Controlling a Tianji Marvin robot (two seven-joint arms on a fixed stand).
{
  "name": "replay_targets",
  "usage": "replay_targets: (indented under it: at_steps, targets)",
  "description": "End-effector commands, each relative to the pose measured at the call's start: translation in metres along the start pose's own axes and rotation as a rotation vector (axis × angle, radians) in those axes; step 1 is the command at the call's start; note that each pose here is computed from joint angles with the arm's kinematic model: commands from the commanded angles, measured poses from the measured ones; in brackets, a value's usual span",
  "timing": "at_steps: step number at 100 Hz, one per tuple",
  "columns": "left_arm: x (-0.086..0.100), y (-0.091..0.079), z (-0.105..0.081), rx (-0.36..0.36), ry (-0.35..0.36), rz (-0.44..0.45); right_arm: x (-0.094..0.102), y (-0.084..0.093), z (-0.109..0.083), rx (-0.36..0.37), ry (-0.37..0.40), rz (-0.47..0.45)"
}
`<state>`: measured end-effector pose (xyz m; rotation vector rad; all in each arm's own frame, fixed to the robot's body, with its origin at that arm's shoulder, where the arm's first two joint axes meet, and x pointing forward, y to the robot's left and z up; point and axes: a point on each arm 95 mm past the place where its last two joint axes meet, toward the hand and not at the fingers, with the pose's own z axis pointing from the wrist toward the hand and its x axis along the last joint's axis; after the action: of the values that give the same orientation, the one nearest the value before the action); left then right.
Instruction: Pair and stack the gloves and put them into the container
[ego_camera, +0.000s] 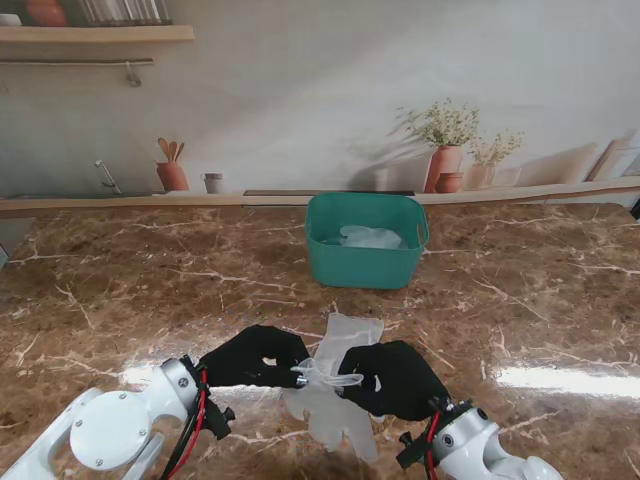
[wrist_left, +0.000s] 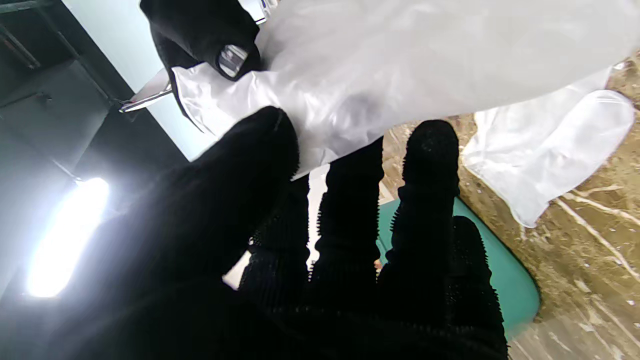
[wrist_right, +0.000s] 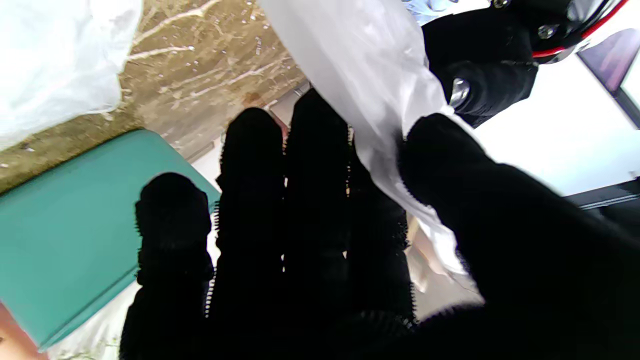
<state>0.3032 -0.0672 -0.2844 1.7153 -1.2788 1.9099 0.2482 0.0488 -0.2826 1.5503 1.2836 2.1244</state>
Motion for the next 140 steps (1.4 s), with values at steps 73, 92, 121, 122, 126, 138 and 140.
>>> replay_targets:
  at_steps: [73, 92, 121, 122, 126, 138, 140]
  targets:
    - [-0.059, -0.026, 0.118, 0.147, -0.276, 0.200, -0.110, -0.011, 0.087, 0.009, -0.384, 0.103]
    - [-0.059, -0.037, 0.133, 0.143, -0.306, 0.256, -0.114, -0.015, 0.092, -0.004, -0.439, 0.096]
    - [-0.076, -0.036, 0.156, 0.076, -0.375, 0.290, -0.127, -0.017, 0.099, -0.013, -0.537, -0.009]
    - [-0.077, -0.036, 0.156, 0.074, -0.378, 0.291, -0.128, -0.017, 0.100, -0.013, -0.541, -0.014]
    - [-0.080, -0.035, 0.159, 0.068, -0.388, 0.295, -0.129, -0.018, 0.100, -0.011, -0.556, -0.035]
    - [-0.087, -0.033, 0.161, 0.056, -0.416, 0.307, -0.136, -0.019, 0.100, -0.015, -0.595, -0.125]
    - [-0.088, -0.032, 0.160, 0.057, -0.419, 0.314, -0.137, -0.019, 0.100, -0.014, -0.602, -0.141]
